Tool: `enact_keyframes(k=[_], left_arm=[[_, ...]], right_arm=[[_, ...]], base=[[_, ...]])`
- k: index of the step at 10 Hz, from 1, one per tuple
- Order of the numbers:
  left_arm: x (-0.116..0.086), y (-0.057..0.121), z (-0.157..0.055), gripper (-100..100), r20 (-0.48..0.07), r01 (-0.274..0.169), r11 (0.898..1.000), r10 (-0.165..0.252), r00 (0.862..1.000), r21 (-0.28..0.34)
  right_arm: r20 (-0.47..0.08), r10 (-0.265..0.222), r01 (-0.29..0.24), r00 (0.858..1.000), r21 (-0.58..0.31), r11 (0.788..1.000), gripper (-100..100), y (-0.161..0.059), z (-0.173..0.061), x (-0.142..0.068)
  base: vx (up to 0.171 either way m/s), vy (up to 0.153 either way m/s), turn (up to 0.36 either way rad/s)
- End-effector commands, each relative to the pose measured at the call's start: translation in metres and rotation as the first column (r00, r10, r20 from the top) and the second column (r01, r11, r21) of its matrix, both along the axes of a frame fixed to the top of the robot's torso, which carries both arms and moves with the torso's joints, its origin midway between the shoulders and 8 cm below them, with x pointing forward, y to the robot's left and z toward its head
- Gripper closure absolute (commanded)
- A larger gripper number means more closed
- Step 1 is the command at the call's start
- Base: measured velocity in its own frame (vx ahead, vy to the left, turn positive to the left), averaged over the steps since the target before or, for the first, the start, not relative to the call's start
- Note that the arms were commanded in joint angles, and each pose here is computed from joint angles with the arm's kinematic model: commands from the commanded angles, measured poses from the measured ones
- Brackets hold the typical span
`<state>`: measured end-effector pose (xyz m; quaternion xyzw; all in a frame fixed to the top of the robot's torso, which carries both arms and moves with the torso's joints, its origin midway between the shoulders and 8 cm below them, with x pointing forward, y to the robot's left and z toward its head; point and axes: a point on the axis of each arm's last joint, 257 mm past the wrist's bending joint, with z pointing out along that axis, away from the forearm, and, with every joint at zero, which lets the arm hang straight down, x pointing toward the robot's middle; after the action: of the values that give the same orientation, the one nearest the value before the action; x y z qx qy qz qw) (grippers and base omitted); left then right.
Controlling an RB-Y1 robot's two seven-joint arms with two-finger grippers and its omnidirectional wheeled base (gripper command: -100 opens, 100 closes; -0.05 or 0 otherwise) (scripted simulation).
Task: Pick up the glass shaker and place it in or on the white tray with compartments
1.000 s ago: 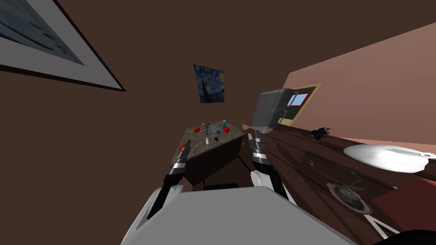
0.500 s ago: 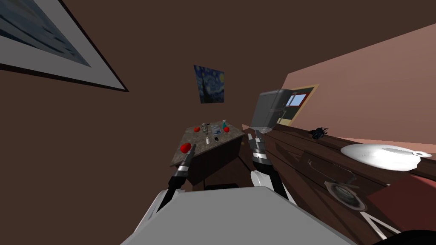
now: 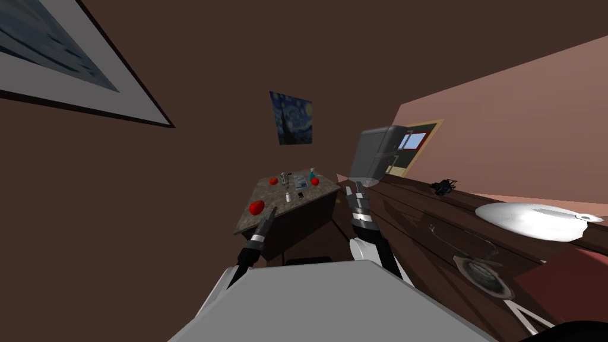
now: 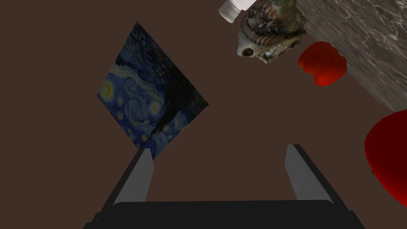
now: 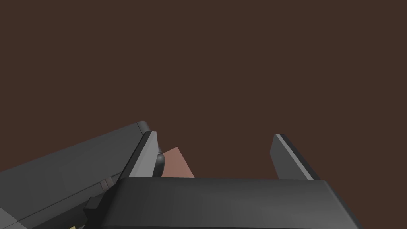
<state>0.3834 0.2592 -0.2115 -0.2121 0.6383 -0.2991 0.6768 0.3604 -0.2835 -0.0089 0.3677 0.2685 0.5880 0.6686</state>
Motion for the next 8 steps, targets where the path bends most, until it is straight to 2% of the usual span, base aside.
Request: enact_keyframes(k=[1,3,4,6,8], left_arm=[[0.003,0.001,-0.015,-100,-0.024,0.002,0.999,-0.001,1.000,0.054],[0.005,0.005,-0.029,-100,-0.047,0.006,0.993,0.000,0.999,0.119],[0.008,0.011,-0.043,-100,-0.069,0.012,0.981,0.002,0.998,0.192],[0.011,0.019,-0.055,-100,-0.089,0.019,0.962,0.005,0.996,0.271],[0.016,0.029,-0.067,-100,-0.107,0.027,0.935,0.011,0.994,0.353]], right_arm=[[0.000,0.000,0.000,1.000,0.000,1.000,0,0.000,0.000,0.000],[0.000,0.000,0.000,1.000,0.000,1.000,0,0.000,0.000,0.000],[0.000,0.000,0.000,1.000,0.000,1.000,0,0.000,0.000,0.000],[0.000,0.000,0.000,1.000,0.000,1.000,0,0.000,0.000,0.000],[0.000,0.000,0.000,1.000,0.000,1.000,0,0.000,0.000,0.000]], base=[[0.058,-0.087,0.016],[0.065,-0.079,0.021],[0.122,-0.120,0.059],[0.137,-0.149,0.044],[0.093,-0.134,0.052]])
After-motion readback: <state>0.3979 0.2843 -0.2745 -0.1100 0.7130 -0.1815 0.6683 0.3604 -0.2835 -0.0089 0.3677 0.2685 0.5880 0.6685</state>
